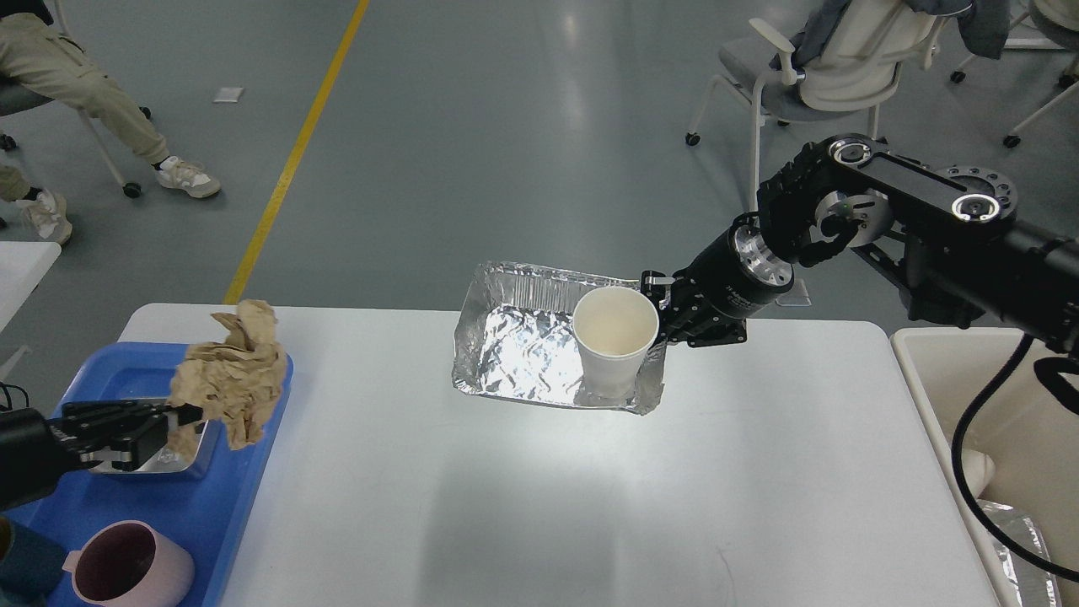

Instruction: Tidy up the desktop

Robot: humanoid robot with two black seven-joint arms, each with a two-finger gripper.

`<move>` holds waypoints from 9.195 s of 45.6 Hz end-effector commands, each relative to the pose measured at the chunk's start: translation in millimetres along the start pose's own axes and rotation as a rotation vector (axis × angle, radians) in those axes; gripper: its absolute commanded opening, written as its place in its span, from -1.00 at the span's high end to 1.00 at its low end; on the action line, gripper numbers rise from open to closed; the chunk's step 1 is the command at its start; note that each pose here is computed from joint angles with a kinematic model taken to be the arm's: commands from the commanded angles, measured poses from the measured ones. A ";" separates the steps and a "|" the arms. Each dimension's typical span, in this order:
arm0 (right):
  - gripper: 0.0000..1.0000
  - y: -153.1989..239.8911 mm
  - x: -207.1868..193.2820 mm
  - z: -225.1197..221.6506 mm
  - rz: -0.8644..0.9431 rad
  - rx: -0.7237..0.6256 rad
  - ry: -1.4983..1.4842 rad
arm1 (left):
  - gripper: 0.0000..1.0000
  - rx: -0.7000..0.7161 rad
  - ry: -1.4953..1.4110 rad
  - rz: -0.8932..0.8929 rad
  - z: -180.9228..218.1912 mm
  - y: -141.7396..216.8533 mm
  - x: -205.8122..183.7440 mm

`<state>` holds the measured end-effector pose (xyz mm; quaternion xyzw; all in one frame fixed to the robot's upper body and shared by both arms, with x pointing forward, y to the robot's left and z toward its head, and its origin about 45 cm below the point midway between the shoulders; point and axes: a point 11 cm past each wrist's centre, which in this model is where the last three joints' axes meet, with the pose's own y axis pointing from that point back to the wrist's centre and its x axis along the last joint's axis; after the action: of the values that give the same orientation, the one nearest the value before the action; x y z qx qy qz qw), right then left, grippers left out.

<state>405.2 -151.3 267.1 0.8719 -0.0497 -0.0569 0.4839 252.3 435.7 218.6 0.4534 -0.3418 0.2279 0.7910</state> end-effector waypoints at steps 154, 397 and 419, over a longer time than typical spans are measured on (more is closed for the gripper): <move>1.00 27.4 15.9 -1.5 0.085 0.022 -0.014 | -0.95 -0.332 -0.032 0.263 160.3 -128.8 185.4; -1.00 115.8 86.7 270.9 0.794 0.581 -0.917 | -0.95 -0.515 1.908 0.904 -24.0 -61.5 -18.2; -1.00 76.3 112.0 158.0 0.643 1.419 -1.031 | -0.95 -0.510 1.898 0.946 -34.2 -42.0 -27.8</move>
<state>489.8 -354.1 239.2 0.7907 -0.5456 -0.2315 -0.1533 277.7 438.4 159.5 -0.2570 0.2372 0.6897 0.6340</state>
